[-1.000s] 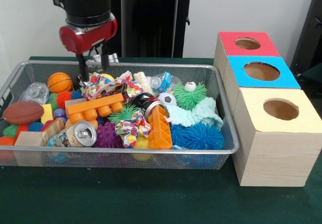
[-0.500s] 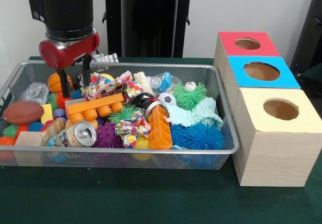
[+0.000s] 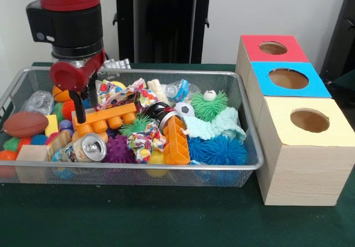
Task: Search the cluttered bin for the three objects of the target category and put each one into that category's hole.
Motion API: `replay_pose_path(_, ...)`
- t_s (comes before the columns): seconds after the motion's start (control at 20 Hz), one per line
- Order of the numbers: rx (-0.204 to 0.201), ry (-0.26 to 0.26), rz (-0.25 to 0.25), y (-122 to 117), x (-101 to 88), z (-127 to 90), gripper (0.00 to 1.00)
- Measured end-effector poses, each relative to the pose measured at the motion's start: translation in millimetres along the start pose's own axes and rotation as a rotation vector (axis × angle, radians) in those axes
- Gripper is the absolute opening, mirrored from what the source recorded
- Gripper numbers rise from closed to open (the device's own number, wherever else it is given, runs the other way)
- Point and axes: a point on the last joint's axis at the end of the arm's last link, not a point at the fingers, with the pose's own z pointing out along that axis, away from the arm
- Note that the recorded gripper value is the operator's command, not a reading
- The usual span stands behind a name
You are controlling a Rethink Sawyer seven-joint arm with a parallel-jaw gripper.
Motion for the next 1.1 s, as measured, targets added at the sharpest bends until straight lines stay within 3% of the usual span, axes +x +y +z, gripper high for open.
replay_pose_path(0.2, -0.001, -0.008, -0.113, -1, -7.4, 2, 1.0)
replay_pose_path(0.4, -0.05, 0.005, -0.206, 8, -19.0, 8, 1.0)
replay_pose_path(0.65, -0.116, 0.023, -0.251, 20, -30.5, 15, 1.0)
replay_pose_path(1.0, -0.252, 0.086, -0.351, 48, -54.4, 35, 1.0)
replay_pose_path(1.1, -0.263, 0.094, -0.361, 51, -56.3, 37, 1.0)
